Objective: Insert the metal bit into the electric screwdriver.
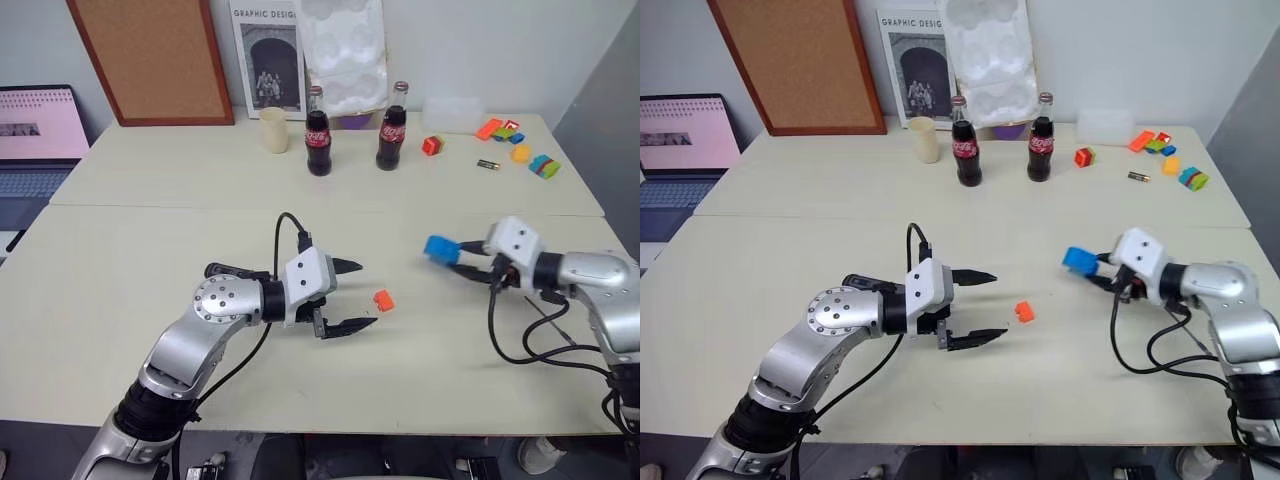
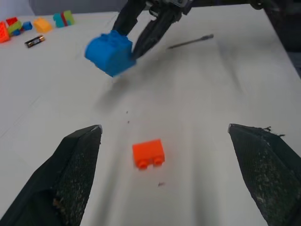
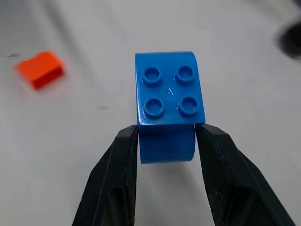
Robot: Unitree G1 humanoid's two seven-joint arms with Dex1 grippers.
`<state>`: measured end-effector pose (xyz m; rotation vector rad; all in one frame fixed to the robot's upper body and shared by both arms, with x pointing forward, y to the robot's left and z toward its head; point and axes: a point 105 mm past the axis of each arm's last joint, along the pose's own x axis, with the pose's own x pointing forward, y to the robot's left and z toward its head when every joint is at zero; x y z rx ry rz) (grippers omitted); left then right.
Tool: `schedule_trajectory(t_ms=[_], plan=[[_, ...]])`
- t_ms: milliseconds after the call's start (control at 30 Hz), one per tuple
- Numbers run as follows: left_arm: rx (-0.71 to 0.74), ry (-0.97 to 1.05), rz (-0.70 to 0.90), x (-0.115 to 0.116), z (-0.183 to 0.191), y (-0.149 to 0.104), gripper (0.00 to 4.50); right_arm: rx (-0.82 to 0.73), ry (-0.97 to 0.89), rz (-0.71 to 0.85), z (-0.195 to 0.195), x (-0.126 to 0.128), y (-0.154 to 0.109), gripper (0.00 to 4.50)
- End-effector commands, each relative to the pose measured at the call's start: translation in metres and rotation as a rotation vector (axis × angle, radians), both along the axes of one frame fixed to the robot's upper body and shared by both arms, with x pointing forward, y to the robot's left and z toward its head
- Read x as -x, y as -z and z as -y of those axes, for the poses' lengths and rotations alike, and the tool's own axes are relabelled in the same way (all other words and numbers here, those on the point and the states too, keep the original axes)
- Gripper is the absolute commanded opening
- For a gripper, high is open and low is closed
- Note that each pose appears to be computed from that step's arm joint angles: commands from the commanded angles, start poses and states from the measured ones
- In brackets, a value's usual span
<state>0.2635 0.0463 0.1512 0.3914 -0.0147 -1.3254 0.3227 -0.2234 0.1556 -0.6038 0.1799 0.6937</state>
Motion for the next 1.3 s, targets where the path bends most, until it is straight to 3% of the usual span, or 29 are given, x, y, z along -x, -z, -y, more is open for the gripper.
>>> schedule_trajectory(t_ms=[33,133,300,500,633,867,933,1033,1167,1300], plan=[[0.068,0.093,0.010,0.007,0.020,-0.013,4.50,-0.025,0.368,0.147,0.052,-0.008,-0.012,1.48],[0.077,0.138,0.026,0.004,0.032,-0.018,4.50,-0.073,0.608,0.175,0.086,-0.013,-0.007,1.48],[0.059,0.199,0.074,0.000,0.051,-0.023,4.50,-0.162,0.839,0.164,0.114,-0.029,0.001,1.48],[0.052,0.205,0.095,-0.004,0.057,-0.025,4.50,-0.350,0.969,0.112,0.125,-0.040,0.007,1.48],[0.034,0.182,0.102,-0.008,0.051,-0.022,4.50,-0.391,0.930,0.119,0.116,-0.032,0.002,2.62],[0.017,0.108,0.109,-0.017,0.031,-0.025,4.50,-0.304,0.748,0.205,0.086,-0.007,-0.029,4.46],[-0.027,0.079,0.111,-0.019,0.010,-0.024,4.50,-0.277,0.543,0.209,0.048,0.003,-0.042,4.49],[-0.156,0.050,0.116,-0.017,-0.029,-0.017,4.50,-0.264,0.127,0.030,-0.028,0.033,-0.033,4.49],[-0.253,0.048,0.106,-0.011,-0.054,-0.013,4.50,-0.187,-0.130,-0.117,-0.076,0.056,-0.010,4.49],[-0.329,0.059,0.096,-0.003,-0.067,-0.006,4.50,-0.197,-0.182,-0.163,-0.105,0.052,0.007,4.49]])
